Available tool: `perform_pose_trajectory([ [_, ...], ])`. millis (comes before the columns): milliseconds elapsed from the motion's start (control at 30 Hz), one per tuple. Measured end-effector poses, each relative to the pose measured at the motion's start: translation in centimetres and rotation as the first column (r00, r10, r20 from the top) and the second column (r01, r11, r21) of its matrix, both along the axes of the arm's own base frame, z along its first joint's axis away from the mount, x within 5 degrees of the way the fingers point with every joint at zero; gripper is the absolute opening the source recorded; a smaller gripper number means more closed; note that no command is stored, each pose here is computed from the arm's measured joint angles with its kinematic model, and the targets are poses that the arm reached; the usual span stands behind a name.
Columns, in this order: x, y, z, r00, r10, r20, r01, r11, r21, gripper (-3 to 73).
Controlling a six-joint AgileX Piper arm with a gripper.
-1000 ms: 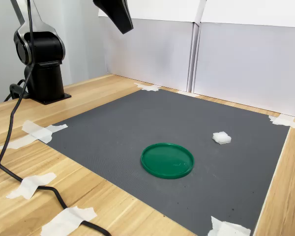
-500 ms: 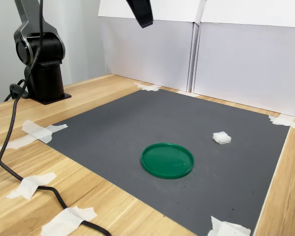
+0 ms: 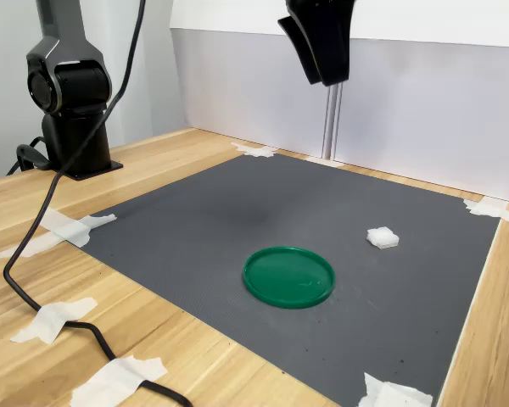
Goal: Grasp a white terminal and put it on the green lid.
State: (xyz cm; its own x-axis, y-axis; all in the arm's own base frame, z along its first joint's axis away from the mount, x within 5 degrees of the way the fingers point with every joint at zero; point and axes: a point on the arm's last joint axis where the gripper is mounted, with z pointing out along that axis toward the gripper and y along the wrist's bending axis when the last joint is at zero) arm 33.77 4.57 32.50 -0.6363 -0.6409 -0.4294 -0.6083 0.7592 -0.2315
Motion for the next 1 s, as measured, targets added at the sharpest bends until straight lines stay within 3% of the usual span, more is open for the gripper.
perform_pose_trajectory([
  [267,2.2,0.6,-3.6,0.997,-0.001,-0.077,0.003,1.000,0.029,71.5],
  [467,3.1,1.1,-4.1,0.999,0.032,-0.027,-0.030,0.997,0.075,70.7],
  [1000,5.9,1.4,-8.7,0.997,0.074,-0.032,-0.073,0.996,0.045,68.4],
])
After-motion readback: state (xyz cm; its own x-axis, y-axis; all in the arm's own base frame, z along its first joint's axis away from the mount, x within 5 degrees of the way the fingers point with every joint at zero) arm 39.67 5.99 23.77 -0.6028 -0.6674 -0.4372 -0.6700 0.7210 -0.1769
